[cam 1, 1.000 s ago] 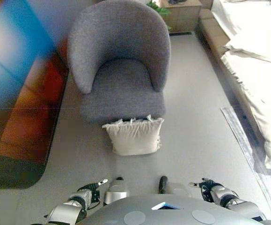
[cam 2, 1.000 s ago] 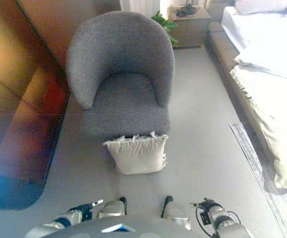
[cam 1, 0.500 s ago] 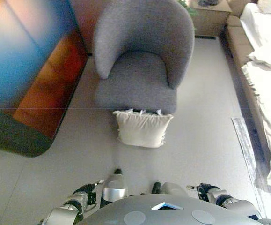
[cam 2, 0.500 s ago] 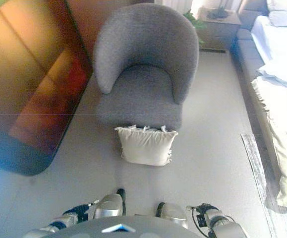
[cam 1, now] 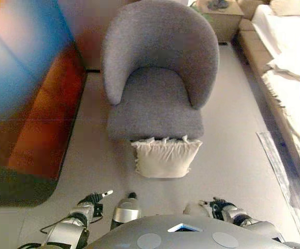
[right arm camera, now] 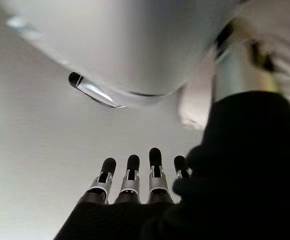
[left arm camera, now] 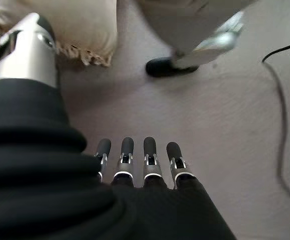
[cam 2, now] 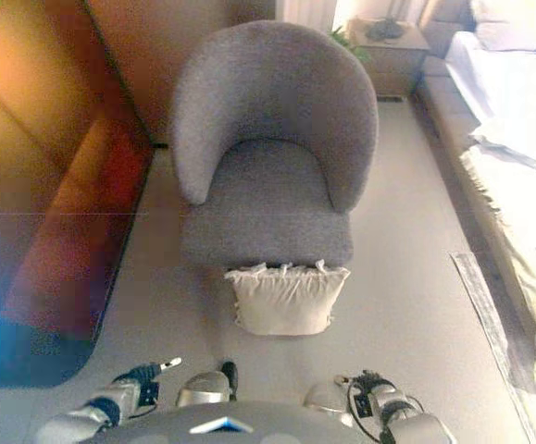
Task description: Pick up the cushion and take it to the sofa
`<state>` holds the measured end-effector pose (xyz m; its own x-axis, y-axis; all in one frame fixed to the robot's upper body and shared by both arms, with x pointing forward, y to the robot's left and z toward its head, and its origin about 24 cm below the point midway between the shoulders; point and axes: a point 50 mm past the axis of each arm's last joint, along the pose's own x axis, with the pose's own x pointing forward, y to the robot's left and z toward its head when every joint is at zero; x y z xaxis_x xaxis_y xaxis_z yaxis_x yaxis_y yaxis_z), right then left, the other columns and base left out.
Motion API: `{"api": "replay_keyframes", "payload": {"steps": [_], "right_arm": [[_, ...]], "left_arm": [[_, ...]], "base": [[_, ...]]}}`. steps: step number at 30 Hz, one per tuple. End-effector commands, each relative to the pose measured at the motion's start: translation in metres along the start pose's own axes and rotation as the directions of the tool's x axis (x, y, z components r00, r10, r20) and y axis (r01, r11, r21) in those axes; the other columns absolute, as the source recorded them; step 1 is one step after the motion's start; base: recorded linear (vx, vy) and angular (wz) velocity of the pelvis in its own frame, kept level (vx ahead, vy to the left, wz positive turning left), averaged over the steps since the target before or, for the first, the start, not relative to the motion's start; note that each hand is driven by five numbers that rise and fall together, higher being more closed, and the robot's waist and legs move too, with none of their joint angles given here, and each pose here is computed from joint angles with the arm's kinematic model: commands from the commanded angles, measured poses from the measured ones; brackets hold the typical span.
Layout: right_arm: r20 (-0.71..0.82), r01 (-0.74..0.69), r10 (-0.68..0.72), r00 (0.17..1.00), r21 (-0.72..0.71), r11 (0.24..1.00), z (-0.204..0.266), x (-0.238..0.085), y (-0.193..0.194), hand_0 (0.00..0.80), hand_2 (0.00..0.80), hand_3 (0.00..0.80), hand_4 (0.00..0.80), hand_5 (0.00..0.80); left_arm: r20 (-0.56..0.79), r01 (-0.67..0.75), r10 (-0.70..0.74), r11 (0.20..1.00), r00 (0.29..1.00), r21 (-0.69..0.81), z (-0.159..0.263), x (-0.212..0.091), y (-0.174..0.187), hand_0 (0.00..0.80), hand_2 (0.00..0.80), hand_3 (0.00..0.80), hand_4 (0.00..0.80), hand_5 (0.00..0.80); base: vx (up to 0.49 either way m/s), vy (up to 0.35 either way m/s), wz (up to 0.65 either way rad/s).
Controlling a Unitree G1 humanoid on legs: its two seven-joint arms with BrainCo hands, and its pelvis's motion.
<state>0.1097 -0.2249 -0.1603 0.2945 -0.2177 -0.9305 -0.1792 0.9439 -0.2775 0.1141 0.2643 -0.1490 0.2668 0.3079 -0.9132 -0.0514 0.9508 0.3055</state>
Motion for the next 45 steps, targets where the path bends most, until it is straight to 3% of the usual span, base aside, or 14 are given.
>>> {"api": "replay_keyframes", "payload": {"steps": [1,5,8,16,22,29,31,34,35,37,45], "right_arm": [[0.178,0.082,-0.08,0.981,-0.003,0.997,0.059,-0.002,-0.025,0.0,0.0,0.0,0.0,0.0],[0.166,0.112,-0.105,0.981,-0.035,0.993,0.054,-0.002,-0.033,0.0,0.0,0.0,0.0,0.0],[0.205,0.189,-0.186,0.961,0.006,0.982,0.058,-0.004,-0.045,0.0,0.0,0.0,0.0,0.0],[0.434,0.413,-0.448,0.782,0.179,0.893,0.149,-0.031,-0.079,0.0,0.0,0.0,0.0,0.0],[0.545,0.499,-0.591,0.595,0.326,0.803,0.21,-0.066,-0.099,0.0,0.0,0.0,0.0,0.0],[0.644,0.506,-0.677,0.357,0.476,0.72,0.266,-0.116,-0.119,0.0,0.0,0.0,0.0,0.0],[0.672,0.526,-0.695,0.254,0.507,0.683,0.278,-0.131,-0.121,0.0,0.0,0.0,0.0,0.0],[0.634,0.476,-0.744,0.212,0.598,0.645,0.28,-0.139,-0.129,0.0,0.0,0.0,0.0,0.0],[0.644,0.456,-0.738,0.203,0.605,0.653,0.278,-0.138,-0.131,0.0,0.0,0.0,0.0,0.0],[0.634,0.455,-0.756,0.162,0.632,0.628,0.274,-0.141,-0.139,0.0,0.0,0.0,0.0,0.0],[0.604,0.436,-0.796,-0.031,0.725,0.533,0.295,-0.194,-0.183,0.0,0.0,0.0,0.0,0.0]], "left_arm": [[0.126,-0.002,0.006,0.999,0.992,-0.033,0.047,-0.002,-0.005,0.0,0.0,0.0,0.0,0.0],[0.173,0.006,0.011,0.996,0.985,-0.092,0.051,-0.004,-0.014,0.0,0.0,0.0,0.0,0.0],[0.23,0.031,-0.022,0.999,0.973,-0.035,0.059,-0.006,-0.024,0.0,0.0,0.0,0.0,0.0],[0.46,0.023,0.02,0.996,0.888,-0.088,0.127,-0.023,-0.031,0.0,0.0,0.0,0.0,0.0],[0.693,0.06,0.093,0.979,0.715,-0.193,0.202,-0.061,-0.035,0.0,0.0,0.0,0.0,0.0],[0.836,0.085,0.165,0.966,0.523,-0.244,0.256,-0.103,-0.035,0.0,0.0,0.0,0.0,0.0],[0.873,0.096,0.184,0.963,0.451,-0.253,0.271,-0.118,-0.034,0.0,0.0,0.0,0.0,0.0],[0.902,0.097,0.243,0.951,0.357,-0.295,0.286,-0.136,-0.028,0.0,0.0,0.0,0.0,0.0],[0.906,0.135,0.235,0.945,0.352,-0.298,0.286,-0.135,-0.025,0.0,0.0,0.0,0.0,0.0],[0.89,0.051,0.306,0.938,0.338,-0.342,0.283,-0.133,-0.011,0.0,0.0,0.0,0.0,0.0],[0.926,0.089,0.354,0.926,0.127,-0.366,0.31,-0.174,0.017,0.0,0.0,0.0,0.0,0.0]], "base": [[-0.298,-0.143,-0.11],[0.034,-0.083,0.17],[0.026,-0.059,-0.16],[-0.13,-0.039,-0.03],[-0.136,0.038,0.07],[-0.086,0.039,0.01],[-0.055,0.013,0.03],[-0.059,-0.022,0.08],[-0.072,-0.059,0.12],[-0.021,-0.025,0.1],[-0.01,-0.021,0.06]]}}
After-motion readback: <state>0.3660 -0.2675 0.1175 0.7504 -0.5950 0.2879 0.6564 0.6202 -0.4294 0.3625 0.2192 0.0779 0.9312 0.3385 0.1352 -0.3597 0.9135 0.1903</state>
